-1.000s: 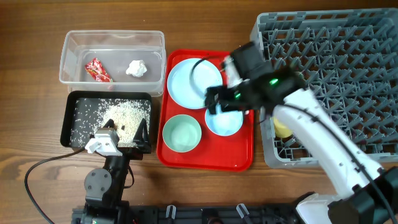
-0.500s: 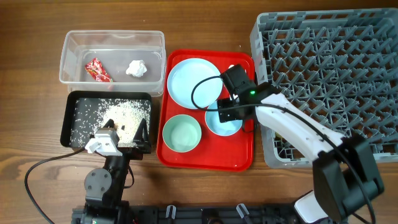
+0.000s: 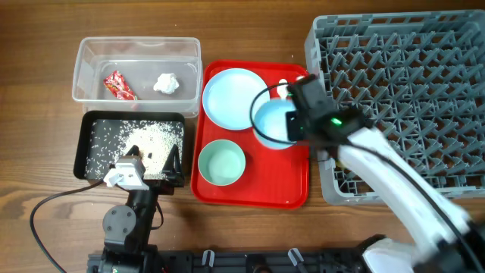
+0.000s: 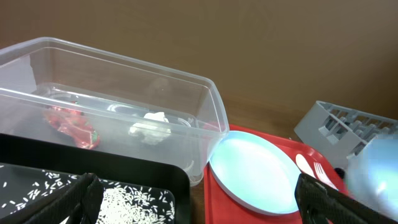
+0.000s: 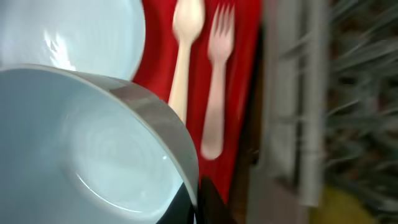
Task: Sort waste into correct bins and load items into the dishwasher rack
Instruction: 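Place the light-blue bowl into the dish rack with the right gripper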
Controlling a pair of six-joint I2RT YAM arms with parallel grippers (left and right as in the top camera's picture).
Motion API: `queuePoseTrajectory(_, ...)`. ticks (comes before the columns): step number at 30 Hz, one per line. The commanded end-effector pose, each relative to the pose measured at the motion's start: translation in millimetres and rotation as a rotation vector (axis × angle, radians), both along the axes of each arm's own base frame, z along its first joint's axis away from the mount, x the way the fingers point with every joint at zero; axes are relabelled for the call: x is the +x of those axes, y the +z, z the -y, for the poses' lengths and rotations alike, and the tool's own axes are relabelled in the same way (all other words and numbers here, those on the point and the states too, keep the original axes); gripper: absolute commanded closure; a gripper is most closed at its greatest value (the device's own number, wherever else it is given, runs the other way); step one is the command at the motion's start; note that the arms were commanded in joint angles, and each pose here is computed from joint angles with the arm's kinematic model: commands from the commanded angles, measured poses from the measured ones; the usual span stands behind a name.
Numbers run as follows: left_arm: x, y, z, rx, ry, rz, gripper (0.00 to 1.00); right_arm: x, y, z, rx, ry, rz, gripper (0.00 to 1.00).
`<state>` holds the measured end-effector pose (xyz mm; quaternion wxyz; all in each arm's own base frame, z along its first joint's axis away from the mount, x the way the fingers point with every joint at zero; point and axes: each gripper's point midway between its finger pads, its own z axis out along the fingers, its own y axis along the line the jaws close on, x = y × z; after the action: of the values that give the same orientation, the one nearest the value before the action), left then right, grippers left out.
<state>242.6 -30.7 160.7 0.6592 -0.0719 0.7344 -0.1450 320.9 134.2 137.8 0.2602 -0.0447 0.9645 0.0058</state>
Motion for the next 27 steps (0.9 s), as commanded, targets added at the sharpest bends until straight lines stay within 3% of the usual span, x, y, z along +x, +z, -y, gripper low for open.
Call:
queuePoseTrajectory(1,0.1,-2.5,0.3,0.004,-0.005,0.003,0.0,6.8,95.9,79.1,-0.182,-0.326,0.384,0.96)
queuePoseTrajectory(3,0.1,-2.5,0.3,0.004,-0.005,0.003,0.0,-5.6,147.0,128.5,-0.35,-0.546,0.587,0.96)
queuePoseTrajectory(6,0.1,-2.5,0.3,0.004,-0.005,0.003,0.0,-16.9,172.2,166.1,-0.568,-0.725,0.678,0.96)
queuePoseTrajectory(12,0.1,-2.5,0.3,0.004,-0.005,0.003,0.0,14.3,100.5,244.1,-0.882,-0.829,0.369,0.96)
queuePoseTrajectory(16,0.1,-2.5,0.3,0.004,-0.005,0.003,0.0,23.5,59.7,287.6,-0.953,-0.793,0.166,0.96)
queuePoseTrajectory(18,0.1,-2.5,0.3,0.004,-0.005,0.003,0.0,35.3,31.7,280.2,-0.942,-0.669,0.075,0.96)
queuePoseTrajectory(24,0.1,-2.5,0.3,0.004,-0.005,0.003,0.0,53.9,4.0,238.7,-0.963,-0.483,0.034,0.95)
queuePoseTrajectory(26,0.1,-2.5,0.3,0.004,-0.005,0.003,0.0,49.3,1.5,233.3,-0.982,-0.439,-0.001,0.85)
queuePoseTrajectory(27,0.1,-2.5,0.3,0.004,-0.005,0.003,0.0,48.5,1.6,229.0,-0.993,-0.411,-0.012,0.56)
